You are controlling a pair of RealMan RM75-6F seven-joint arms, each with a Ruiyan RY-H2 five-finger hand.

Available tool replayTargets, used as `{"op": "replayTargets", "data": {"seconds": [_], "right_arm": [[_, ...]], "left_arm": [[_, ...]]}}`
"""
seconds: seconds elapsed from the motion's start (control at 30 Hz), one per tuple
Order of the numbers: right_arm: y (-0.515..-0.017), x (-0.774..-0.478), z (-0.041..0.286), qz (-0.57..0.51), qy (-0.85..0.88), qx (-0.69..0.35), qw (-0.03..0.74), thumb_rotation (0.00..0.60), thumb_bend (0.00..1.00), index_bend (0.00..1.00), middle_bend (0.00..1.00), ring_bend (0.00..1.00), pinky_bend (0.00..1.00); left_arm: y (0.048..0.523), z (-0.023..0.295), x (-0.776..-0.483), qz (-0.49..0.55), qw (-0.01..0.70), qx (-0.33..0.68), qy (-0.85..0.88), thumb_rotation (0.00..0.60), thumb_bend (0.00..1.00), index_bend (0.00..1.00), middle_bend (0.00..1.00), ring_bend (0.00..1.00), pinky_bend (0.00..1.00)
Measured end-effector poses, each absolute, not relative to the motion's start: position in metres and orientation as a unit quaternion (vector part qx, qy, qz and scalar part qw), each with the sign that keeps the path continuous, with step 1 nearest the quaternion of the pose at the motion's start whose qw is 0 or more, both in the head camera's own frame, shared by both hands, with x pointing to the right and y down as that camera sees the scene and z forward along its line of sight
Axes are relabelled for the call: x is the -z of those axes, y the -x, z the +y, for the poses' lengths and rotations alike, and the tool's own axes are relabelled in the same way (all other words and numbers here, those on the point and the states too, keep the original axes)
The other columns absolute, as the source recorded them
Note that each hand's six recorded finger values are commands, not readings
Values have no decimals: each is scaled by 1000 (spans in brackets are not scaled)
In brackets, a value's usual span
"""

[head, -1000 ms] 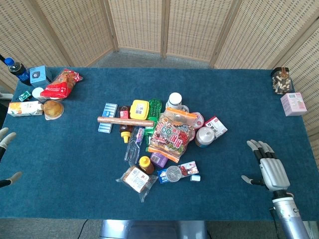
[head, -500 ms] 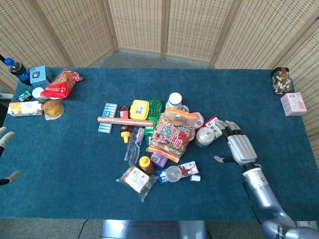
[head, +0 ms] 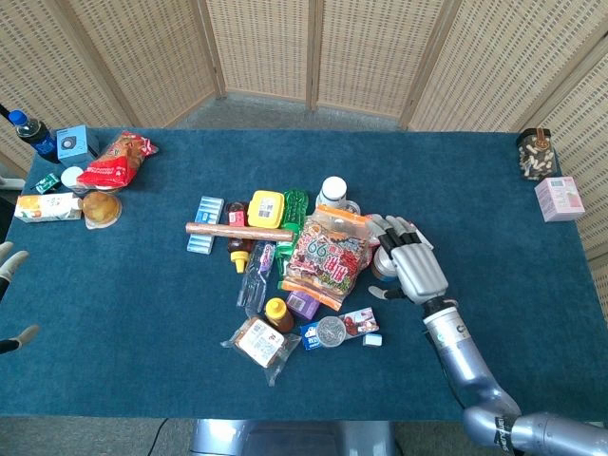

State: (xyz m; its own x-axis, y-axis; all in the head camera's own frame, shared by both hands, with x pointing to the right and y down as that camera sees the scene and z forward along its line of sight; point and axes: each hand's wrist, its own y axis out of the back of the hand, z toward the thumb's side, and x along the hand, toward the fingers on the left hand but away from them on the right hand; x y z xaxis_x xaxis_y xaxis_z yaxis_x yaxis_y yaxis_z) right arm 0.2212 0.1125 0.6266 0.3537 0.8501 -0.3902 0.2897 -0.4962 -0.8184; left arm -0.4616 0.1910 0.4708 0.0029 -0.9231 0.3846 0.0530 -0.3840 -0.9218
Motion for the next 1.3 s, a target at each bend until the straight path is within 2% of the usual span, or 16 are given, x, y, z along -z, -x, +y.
{"op": "replayTargets", "data": {"seconds": [0.47, 0.83, 0.9, 0.97, 1.0, 1.03, 1.13, 1.23, 1.3], "right_arm": [[-175, -633, 123, -329, 777, -400, 358, 600, 0, 0, 0, 0, 0], [-148, -637, 124, -342, 779, -366, 377, 600, 0, 0, 0, 0, 0], [-147, -641, 125, -343, 779, -362, 381, 600, 0, 9, 17, 0, 25], [-146, -645, 127, -342, 781, -358, 380, 600, 0, 54, 136, 16, 123], [-145, -647, 128, -342, 783, -355, 379, 600, 0, 103, 241, 57, 191], [-145, -648, 129, -343, 785, -352, 378, 600, 0, 176, 357, 133, 268], [-143, -650, 131, -346, 788, -343, 376, 600, 0, 352, 561, 306, 430], [-143, -650, 132, -352, 789, -334, 376, 600, 0, 428, 657, 386, 515], [-144, -649, 133, -355, 789, -332, 375, 600, 2, 440, 679, 403, 535]], "left_arm": [[463, 190, -470, 378, 409, 598, 577, 600, 42, 112, 0, 0, 0], [463, 190, -468, 380, 409, 596, 578, 600, 41, 112, 0, 0, 0], [463, 190, -468, 380, 409, 595, 578, 600, 40, 112, 0, 0, 0], [463, 190, -468, 381, 409, 595, 578, 600, 42, 112, 0, 0, 0], [463, 190, -467, 381, 409, 595, 578, 600, 43, 112, 0, 0, 0], [463, 190, -467, 382, 409, 595, 578, 600, 43, 112, 0, 0, 0], [463, 190, -467, 382, 409, 595, 577, 600, 43, 112, 0, 0, 0], [463, 191, -467, 382, 409, 595, 577, 600, 43, 111, 0, 0, 0], [463, 191, -467, 382, 409, 595, 577, 600, 43, 112, 0, 0, 0]]}}
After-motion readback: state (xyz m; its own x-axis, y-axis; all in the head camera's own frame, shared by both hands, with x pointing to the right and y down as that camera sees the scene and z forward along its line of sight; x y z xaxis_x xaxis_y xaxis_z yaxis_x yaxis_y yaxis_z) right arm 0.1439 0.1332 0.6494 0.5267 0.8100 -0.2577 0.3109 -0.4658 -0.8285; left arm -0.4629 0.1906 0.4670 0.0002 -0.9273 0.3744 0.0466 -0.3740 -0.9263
